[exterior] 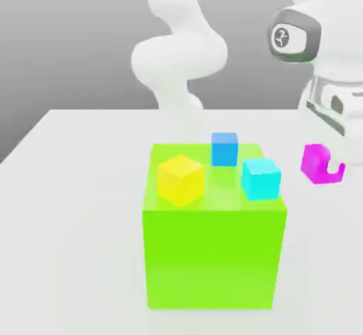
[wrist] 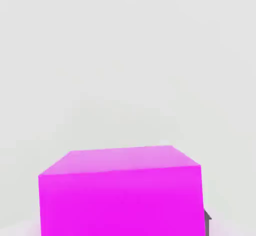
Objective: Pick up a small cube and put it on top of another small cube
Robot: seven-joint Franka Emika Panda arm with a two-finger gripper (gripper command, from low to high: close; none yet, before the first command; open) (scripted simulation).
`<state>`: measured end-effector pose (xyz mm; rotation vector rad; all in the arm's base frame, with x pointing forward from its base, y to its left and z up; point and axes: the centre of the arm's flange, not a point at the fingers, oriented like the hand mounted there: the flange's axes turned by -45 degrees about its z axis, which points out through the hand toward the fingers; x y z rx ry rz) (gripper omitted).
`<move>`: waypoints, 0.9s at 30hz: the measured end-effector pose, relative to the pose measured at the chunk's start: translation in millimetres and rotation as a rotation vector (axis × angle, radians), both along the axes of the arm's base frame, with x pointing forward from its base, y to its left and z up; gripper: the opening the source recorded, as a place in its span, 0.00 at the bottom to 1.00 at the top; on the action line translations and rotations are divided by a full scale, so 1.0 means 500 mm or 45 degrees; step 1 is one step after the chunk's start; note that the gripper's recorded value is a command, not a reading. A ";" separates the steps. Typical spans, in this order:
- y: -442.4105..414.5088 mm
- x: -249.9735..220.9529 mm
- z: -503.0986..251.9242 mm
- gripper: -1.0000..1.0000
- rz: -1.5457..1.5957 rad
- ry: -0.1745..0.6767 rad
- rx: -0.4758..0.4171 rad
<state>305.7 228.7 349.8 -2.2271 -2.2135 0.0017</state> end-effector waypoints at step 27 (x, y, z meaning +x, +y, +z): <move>-0.301 -0.027 0.176 1.00 -0.713 -0.002 -0.001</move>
